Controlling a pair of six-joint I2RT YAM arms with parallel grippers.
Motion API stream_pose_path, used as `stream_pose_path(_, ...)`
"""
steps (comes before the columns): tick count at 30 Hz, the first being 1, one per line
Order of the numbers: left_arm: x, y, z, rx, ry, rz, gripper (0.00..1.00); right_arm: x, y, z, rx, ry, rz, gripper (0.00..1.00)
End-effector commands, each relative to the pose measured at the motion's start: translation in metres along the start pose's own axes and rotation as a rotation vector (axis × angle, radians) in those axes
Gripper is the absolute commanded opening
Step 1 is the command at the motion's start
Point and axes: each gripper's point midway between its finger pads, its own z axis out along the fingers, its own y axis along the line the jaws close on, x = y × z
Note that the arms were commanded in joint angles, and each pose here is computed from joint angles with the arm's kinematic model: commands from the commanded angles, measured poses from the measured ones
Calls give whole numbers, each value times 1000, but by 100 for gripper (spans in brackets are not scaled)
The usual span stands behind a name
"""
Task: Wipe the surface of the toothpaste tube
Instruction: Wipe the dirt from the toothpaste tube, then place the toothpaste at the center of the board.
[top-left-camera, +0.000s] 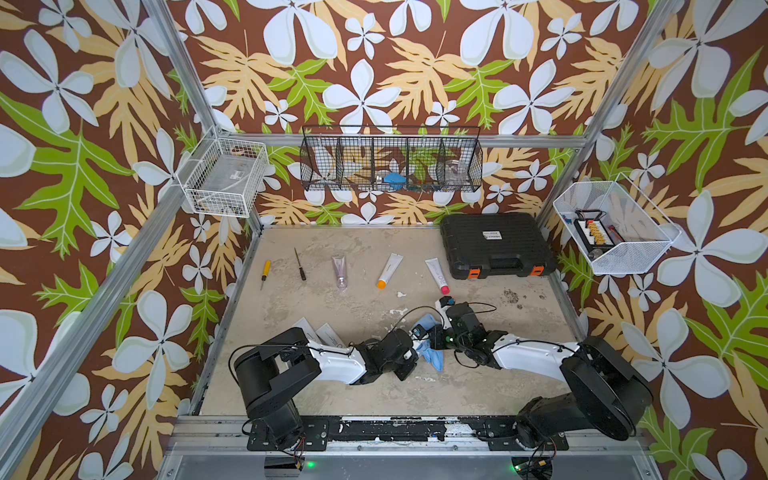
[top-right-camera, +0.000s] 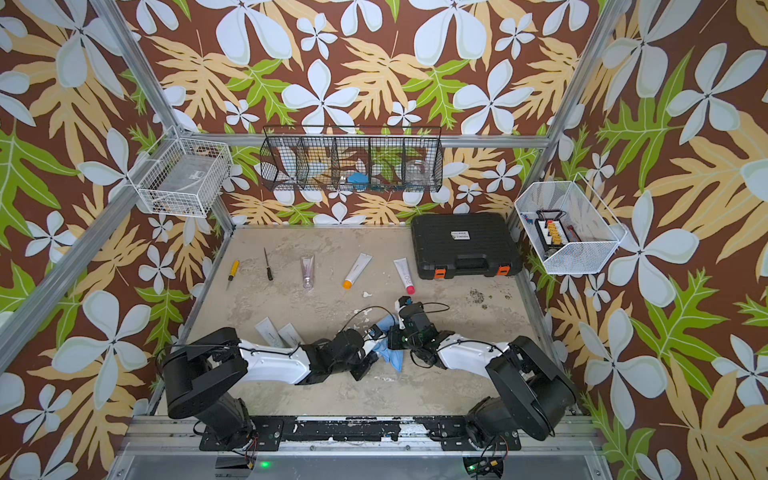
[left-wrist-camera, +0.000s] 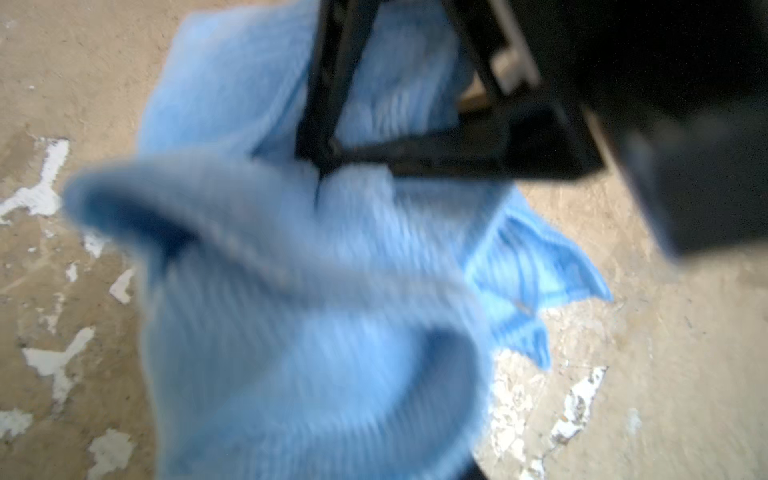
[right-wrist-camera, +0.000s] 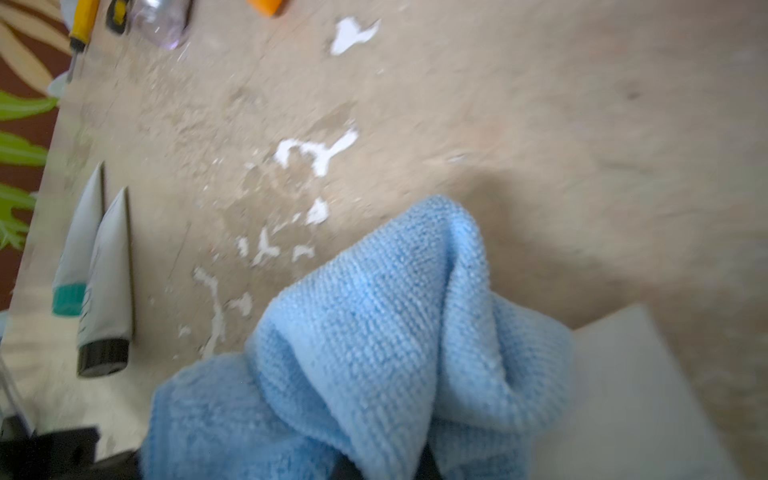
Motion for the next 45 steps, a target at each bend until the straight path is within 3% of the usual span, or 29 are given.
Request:
stream_pose_path(1,-5,2,-1,-14,-14,10,14,16,-46,-4,124,72,13,0)
stream_pose_path(16,-29,15,-9,-95,-80,-97,15,-60,-65,-75,147,-112,56,0)
stream_pose_path(26,-52,47,-17,-287,-127,-239,15,-97,-79,-138,187,-277,110,0)
stream_pose_path(37,-85,93,-17,-418,-199,-507,16,-88,-76,-136,148,-261,129,0)
stream_pose_path(45,-120,118,15,-468,-211,-656,16,-85,-74,-138,136,-268,137,0)
